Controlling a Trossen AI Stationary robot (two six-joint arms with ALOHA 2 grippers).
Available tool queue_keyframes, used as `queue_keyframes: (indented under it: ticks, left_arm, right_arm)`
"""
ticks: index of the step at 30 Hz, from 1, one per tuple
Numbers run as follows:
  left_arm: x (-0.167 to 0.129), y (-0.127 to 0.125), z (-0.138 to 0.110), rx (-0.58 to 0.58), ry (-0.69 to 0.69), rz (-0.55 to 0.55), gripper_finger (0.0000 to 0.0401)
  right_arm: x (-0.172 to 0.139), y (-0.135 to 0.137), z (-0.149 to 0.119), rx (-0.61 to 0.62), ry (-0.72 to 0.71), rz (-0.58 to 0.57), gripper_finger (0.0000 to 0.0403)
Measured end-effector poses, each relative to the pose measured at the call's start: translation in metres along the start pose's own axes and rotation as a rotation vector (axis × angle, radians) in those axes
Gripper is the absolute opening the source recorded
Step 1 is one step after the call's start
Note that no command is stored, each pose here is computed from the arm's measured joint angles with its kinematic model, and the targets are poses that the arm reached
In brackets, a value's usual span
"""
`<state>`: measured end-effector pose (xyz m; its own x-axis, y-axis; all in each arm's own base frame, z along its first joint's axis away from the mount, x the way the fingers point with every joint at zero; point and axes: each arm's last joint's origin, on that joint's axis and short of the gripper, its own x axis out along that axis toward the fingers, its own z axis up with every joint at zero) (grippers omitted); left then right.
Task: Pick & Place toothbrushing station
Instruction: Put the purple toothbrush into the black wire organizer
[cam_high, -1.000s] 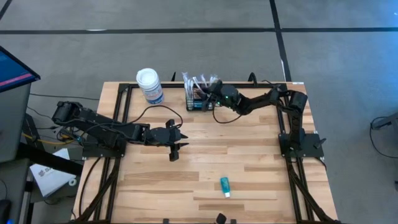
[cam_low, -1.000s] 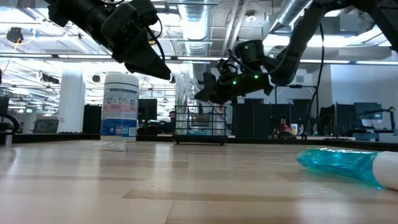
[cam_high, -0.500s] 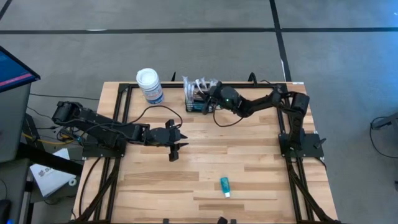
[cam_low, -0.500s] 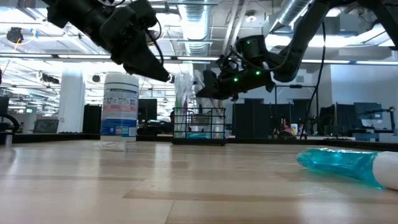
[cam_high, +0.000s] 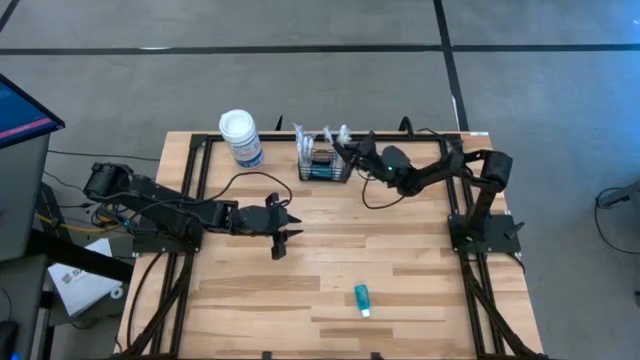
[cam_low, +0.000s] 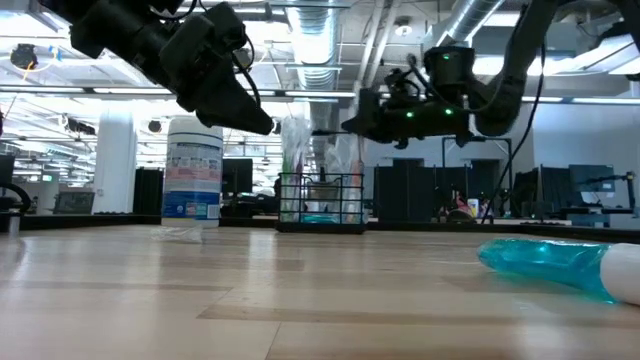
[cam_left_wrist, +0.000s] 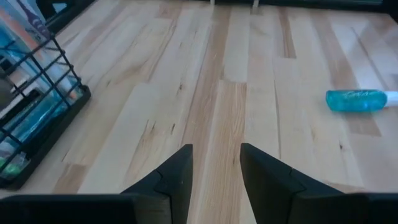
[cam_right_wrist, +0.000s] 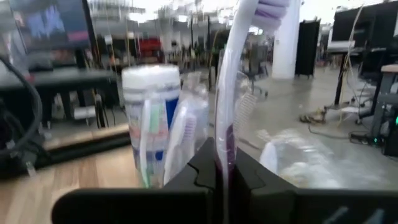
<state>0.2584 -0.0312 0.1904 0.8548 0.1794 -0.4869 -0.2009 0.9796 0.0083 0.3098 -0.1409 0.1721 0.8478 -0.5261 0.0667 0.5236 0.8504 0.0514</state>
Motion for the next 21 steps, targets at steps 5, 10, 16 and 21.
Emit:
queue_keyframes:
  ticks: [5, 10, 16, 21]
  left_arm:
    - [0.0, 0.0, 0.003, -0.001, -0.029, -0.005, 0.0127]
    - [0.0, -0.001, 0.005, -0.006, -0.045, -0.008, 0.0127]
    - [0.0, -0.001, 0.005, -0.005, -0.049, -0.008, 0.0127]
    - [0.0, -0.001, 0.005, -0.002, -0.052, -0.009, 0.0127]
  right_arm:
    - [-0.013, -0.007, -0.006, 0.041, -0.034, -0.021, 0.0003]
    - [-0.019, -0.009, -0.008, 0.078, -0.052, -0.039, 0.0003]
    - [-0.019, -0.009, -0.002, 0.078, -0.115, -0.036, 0.0003]
    - [-0.019, -0.009, -0.001, 0.094, -0.12, -0.034, 0.0002]
